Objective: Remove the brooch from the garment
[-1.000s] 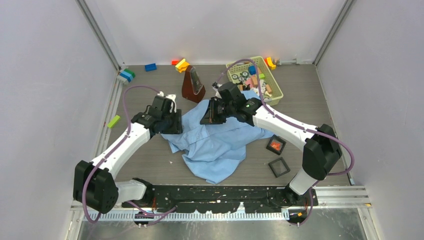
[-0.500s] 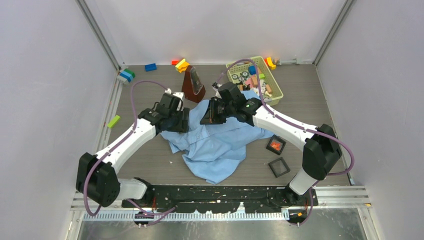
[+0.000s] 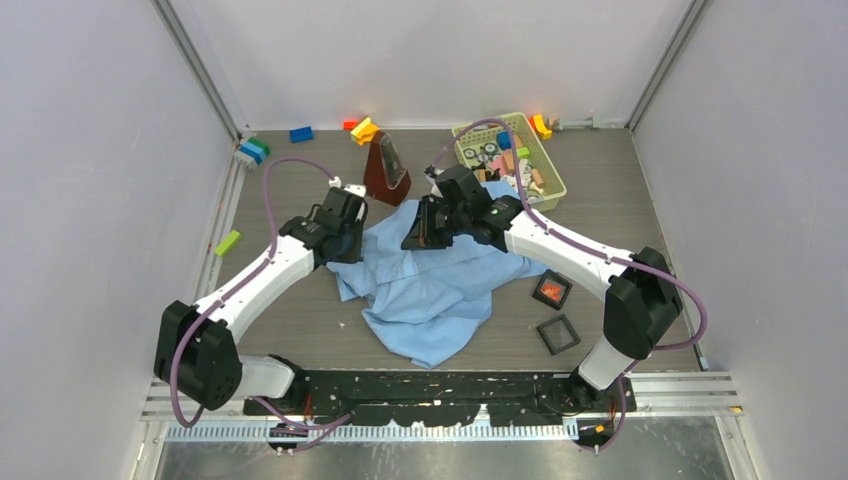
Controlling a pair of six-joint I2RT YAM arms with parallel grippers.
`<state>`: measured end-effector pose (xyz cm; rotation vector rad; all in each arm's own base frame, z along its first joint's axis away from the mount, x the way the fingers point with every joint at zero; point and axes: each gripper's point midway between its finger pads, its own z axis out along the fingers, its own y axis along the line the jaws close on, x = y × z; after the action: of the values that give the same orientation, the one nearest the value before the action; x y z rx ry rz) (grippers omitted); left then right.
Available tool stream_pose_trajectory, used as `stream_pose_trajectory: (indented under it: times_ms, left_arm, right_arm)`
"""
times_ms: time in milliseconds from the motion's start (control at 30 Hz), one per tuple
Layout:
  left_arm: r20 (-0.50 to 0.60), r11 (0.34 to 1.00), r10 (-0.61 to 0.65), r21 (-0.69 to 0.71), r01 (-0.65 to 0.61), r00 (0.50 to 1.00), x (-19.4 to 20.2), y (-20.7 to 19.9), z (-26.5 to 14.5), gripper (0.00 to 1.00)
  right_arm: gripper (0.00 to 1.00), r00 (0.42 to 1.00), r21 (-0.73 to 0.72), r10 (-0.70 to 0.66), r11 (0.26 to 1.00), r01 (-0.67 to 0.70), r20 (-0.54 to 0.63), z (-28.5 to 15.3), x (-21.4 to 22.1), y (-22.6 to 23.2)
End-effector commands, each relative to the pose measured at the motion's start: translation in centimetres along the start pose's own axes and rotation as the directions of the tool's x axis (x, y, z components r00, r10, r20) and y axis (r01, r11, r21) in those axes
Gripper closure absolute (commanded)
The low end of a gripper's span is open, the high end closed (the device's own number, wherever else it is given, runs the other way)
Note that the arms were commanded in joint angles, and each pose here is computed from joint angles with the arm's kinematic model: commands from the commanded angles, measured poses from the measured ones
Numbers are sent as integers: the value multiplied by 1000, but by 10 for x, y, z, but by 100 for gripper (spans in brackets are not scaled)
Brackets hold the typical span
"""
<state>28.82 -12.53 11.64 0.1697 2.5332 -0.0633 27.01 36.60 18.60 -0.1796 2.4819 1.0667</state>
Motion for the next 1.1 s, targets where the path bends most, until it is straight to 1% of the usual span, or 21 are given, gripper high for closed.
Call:
stream_pose_trajectory:
  times_ms: [0,133,167,200,233,333,400,533,567,700,767,800,900,1000,1067]
  left_arm:
    - [92,1000,-4,-23,6,996,-21,8,-15,95]
    - [96,1000,-14,5,14,995,-23,5,-13,94]
    - [98,1000,-14,12,13,995,-24,3,-12,90]
    - [102,1000,-14,26,12,995,-26,0,-12,83]
    - [100,999,-15,45,10,995,-26,-3,-12,70]
    - [93,997,-11,83,4,996,-24,-10,-11,54]
    - [88,994,1,105,-10,996,-22,-13,-10,49]
    - [85,982,72,170,-86,994,-15,-23,-14,43]
    - [93,980,89,168,-104,992,-14,-23,-14,42]
    - [121,971,166,155,-184,979,-11,-25,-14,41]
    - [116,972,184,127,-198,976,-10,-23,-12,41]
    - [107,974,186,112,-198,977,-9,-21,-10,43]
    - [88,980,184,66,-190,979,-10,-14,-5,55]
    - [89,983,176,33,-179,980,-13,-9,-2,72]
    - [95,984,175,13,-177,980,-14,-7,-1,74]
  right_arm:
    - [99,1000,-32,-15,999,16,27,-3,-13,14]
    - [100,1000,-35,-12,999,13,22,-2,-11,14]
    - [99,1000,-35,-11,999,12,20,-2,-11,14]
    - [99,1000,-36,-13,999,14,21,-3,-11,14]
    - [99,1000,-36,-12,999,12,21,-3,-12,15]
    - [100,1000,-38,-13,999,14,21,-3,-12,15]
    - [99,1000,-41,-10,999,11,18,-3,-12,15]
    - [99,1000,-50,-4,999,5,10,-2,-13,16]
    - [100,1000,-52,-2,999,3,9,-2,-14,16]
    - [99,1000,-56,3,998,-2,9,-1,-17,16]
    - [100,1000,-58,6,998,-6,8,-1,-18,17]
    - [100,1000,-59,7,998,-6,6,-1,-18,17]
    - [99,1000,-63,9,998,-9,2,0,-18,18]
    - [99,1000,-65,11,998,-11,-2,0,-18,18]
    - [99,1000,-64,12,998,-12,-5,1,-17,17]
